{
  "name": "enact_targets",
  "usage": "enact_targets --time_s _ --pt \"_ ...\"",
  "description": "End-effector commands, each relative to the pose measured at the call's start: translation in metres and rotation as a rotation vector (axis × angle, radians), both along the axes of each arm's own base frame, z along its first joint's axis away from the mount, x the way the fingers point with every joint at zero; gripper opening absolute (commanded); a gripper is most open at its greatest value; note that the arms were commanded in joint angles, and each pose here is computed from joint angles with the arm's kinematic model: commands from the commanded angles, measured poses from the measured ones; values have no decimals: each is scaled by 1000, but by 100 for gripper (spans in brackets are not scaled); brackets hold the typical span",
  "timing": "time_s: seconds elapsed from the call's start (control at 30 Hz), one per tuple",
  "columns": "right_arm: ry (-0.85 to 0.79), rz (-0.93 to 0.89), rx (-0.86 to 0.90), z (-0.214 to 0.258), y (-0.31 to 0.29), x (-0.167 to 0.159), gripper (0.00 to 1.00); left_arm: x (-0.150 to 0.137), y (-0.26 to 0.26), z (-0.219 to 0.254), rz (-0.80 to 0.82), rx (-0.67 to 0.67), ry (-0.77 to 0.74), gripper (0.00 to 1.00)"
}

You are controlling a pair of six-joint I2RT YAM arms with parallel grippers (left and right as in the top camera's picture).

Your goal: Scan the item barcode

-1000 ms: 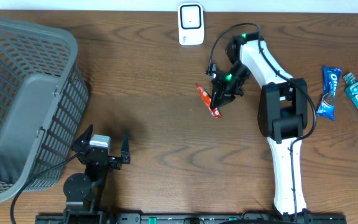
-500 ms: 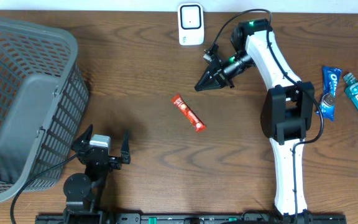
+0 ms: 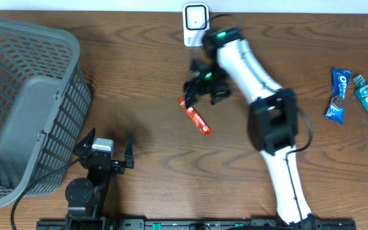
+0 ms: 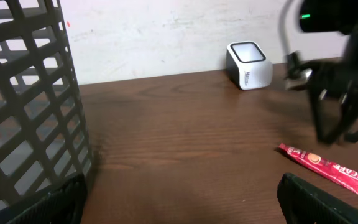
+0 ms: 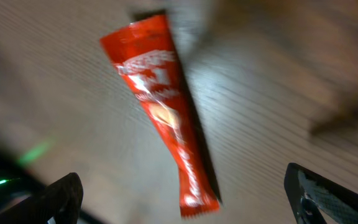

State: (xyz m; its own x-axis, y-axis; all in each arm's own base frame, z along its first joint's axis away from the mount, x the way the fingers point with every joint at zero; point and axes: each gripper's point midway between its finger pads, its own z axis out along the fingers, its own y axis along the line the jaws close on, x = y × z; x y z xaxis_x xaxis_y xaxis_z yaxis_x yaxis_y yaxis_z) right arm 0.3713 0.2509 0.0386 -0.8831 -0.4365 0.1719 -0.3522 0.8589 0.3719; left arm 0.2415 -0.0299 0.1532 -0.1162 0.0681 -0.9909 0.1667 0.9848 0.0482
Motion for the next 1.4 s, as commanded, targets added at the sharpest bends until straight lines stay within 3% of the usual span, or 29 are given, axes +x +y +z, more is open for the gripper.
enact_targets --time_s 0.0,0.13,0.43,0.5,0.53,0.87,0.93,0.97,1.0,1.03,1.23,1.37 --pt "-169 97 -257 -4 -2 1 99 0 -2 -17 -13 8 39 98" --pt "-255 160 -387 -12 9 -8 92 0 -2 -17 -13 8 39 98" --pt "-210 232 -440 -58 9 -39 83 0 -2 -17 -13 8 39 98" --pt "-188 231 -453 -65 1 -43 83 0 -2 -17 -13 8 39 98" --pt "-179 230 -460 -67 -2 -45 99 0 -2 -17 -13 8 39 98" --pt "-136 258 -463 -103 -19 -61 99 0 -2 -17 -13 8 39 98" --pt "-138 275 -456 -113 -22 -64 88 0 -2 -17 -13 8 39 98" --pt "-141 298 -448 -119 -24 -65 41 0 -2 -17 -13 8 39 98" --pt "-145 307 -448 -121 -25 -65 9 0 -2 -17 -13 8 39 98" --pt "-147 306 -451 -125 -27 -66 1 0 -2 -17 -13 8 39 98" --pt "-141 285 -448 -130 -28 -70 1 0 -2 -17 -13 8 39 98" --pt "-67 266 -345 -114 -14 -80 1 0 -2 -17 -13 8 39 98"
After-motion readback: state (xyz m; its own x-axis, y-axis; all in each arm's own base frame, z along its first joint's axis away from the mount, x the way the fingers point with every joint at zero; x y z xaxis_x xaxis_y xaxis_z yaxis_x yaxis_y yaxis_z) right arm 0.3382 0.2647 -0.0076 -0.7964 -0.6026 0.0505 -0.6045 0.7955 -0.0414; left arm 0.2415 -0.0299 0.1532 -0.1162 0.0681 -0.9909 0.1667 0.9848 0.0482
